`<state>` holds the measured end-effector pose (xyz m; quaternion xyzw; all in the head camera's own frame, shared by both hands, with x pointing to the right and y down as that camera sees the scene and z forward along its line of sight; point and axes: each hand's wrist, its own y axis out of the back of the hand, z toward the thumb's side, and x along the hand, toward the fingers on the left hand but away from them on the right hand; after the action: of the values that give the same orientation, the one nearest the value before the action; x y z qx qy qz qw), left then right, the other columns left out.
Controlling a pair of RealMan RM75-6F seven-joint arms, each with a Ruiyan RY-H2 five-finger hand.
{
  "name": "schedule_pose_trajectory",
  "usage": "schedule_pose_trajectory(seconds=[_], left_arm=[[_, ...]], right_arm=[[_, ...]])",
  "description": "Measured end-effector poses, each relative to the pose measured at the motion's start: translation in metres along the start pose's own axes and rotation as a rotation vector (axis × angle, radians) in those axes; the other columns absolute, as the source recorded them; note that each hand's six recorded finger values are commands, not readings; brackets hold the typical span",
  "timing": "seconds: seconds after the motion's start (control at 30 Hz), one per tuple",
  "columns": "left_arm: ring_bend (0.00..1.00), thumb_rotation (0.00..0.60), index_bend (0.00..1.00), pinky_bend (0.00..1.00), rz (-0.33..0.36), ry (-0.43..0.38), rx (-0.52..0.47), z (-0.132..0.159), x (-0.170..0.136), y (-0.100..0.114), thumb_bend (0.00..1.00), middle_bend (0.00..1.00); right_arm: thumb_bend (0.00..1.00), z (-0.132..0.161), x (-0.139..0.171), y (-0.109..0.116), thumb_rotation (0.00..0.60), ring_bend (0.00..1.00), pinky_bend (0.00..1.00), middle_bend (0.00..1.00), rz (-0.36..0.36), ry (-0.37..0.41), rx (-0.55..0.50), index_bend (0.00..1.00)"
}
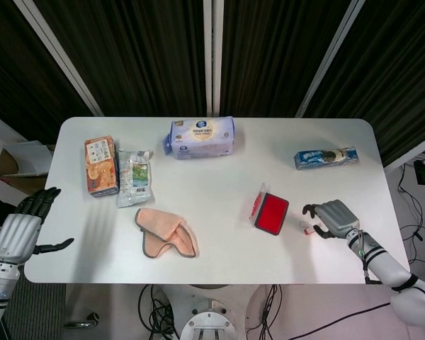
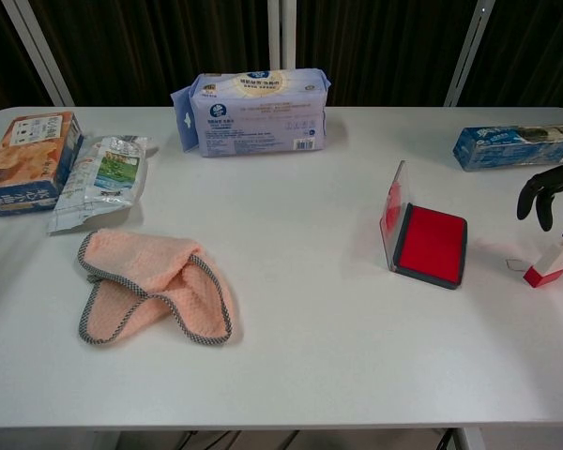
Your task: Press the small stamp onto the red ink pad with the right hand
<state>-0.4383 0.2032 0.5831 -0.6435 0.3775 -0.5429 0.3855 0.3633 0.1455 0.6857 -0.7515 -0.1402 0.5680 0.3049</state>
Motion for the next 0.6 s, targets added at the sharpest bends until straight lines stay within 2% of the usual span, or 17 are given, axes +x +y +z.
schedule_pose_trajectory(seconds=[0.1, 0.13, 0.17, 0.2, 0.27, 0.3, 0.33, 0.47, 0.6], left_arm=[[0.08, 0.407, 0.01, 0.17, 0.001, 0.002, 0.000, -0.001, -0.001, 0.000, 0.03, 0.07], [0.08, 0.406, 0.01, 0.17, 0.001, 0.002, -0.001, -0.001, -0.001, 0.000, 0.03, 0.07], [0.08, 0.405, 0.01, 0.17, 0.001, 0.003, -0.002, -0.001, -0.001, 0.000, 0.03, 0.07], [0.08, 0.404, 0.01, 0.17, 0.002, 0.004, -0.003, -0.001, -0.001, 0.000, 0.03, 0.07], [0.08, 0.404, 0.01, 0.17, 0.005, 0.004, -0.007, -0.001, -0.001, -0.001, 0.03, 0.07], [0.08, 0.405, 0.01, 0.17, 0.007, 0.004, -0.009, -0.001, -0.001, -0.001, 0.03, 0.07], [0.08, 0.405, 0.01, 0.17, 0.011, 0.003, -0.011, 0.000, -0.001, -0.001, 0.03, 0.07], [0.08, 0.398, 0.01, 0.17, 0.021, -0.005, -0.003, 0.002, 0.000, 0.002, 0.03, 0.07], [0.08, 0.400, 0.01, 0.17, 0.029, -0.004, 0.014, 0.003, 0.000, 0.006, 0.03, 0.07]], right_arm=[[0.35, 0.002, 0.007, 0.009, 0.600, 0.77, 0.99, 0.37, -0.051, 0.011, -0.005, 0.30], [0.33, 0.003, 0.010, 0.013, 0.600, 0.73, 0.97, 0.36, -0.075, 0.013, -0.008, 0.29], [0.30, 0.003, 0.015, 0.018, 0.600, 0.62, 0.90, 0.33, -0.112, 0.016, -0.010, 0.23], [0.27, 0.002, 0.019, 0.022, 0.600, 0.46, 0.75, 0.27, -0.145, 0.016, -0.007, 0.16], [0.18, -0.003, 0.030, 0.030, 0.600, 0.11, 0.25, 0.08, -0.235, 0.001, 0.017, 0.03], [0.14, -0.007, 0.036, 0.033, 0.600, 0.01, 0.06, 0.01, -0.278, -0.014, 0.035, 0.00], [0.12, -0.011, 0.042, 0.036, 0.600, 0.00, 0.00, 0.00, -0.322, -0.034, 0.056, 0.00], [0.10, -0.030, 0.081, 0.035, 0.600, 0.00, 0.00, 0.00, -0.516, -0.179, 0.155, 0.00], [0.10, -0.046, 0.112, 0.021, 0.600, 0.00, 0.00, 0.00, -0.594, -0.304, 0.127, 0.00]])
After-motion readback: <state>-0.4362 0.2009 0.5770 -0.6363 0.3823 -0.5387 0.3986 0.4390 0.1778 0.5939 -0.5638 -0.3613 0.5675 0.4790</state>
